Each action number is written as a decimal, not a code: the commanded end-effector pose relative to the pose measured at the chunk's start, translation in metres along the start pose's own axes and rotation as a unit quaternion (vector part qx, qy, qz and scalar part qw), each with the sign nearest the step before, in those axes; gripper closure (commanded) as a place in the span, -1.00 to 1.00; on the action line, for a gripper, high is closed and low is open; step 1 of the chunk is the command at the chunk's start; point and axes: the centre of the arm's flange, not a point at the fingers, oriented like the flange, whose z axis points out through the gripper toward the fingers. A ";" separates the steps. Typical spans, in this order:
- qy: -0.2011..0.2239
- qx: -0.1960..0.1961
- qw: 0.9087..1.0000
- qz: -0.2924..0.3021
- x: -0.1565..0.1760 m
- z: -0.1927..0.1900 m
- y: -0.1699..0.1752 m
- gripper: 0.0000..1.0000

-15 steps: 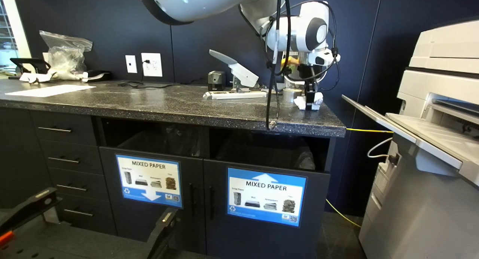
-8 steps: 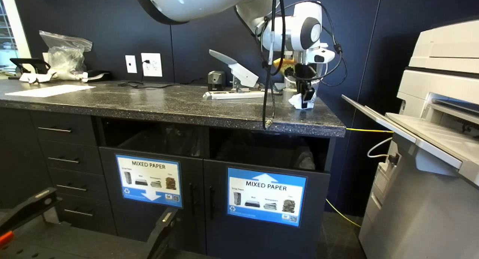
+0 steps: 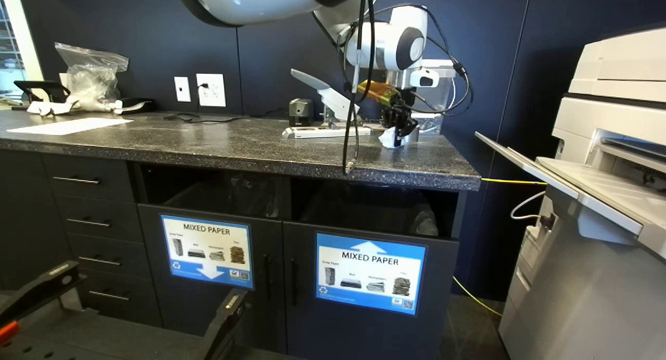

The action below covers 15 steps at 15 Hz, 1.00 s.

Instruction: Place the crumpled paper in the bin on the right

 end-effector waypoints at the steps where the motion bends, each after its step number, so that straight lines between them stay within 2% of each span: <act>1: -0.033 0.005 0.995 -0.092 -0.057 -0.006 0.000 0.71; 4: -0.047 0.008 0.985 -0.166 -0.078 -0.010 -0.007 0.68; 8: -0.070 0.003 0.964 -0.258 -0.107 -0.015 -0.016 0.70; 11: -0.090 -0.004 0.942 -0.323 -0.123 -0.019 -0.020 0.69; 15: -0.117 -0.026 0.906 -0.406 -0.143 -0.028 -0.015 0.69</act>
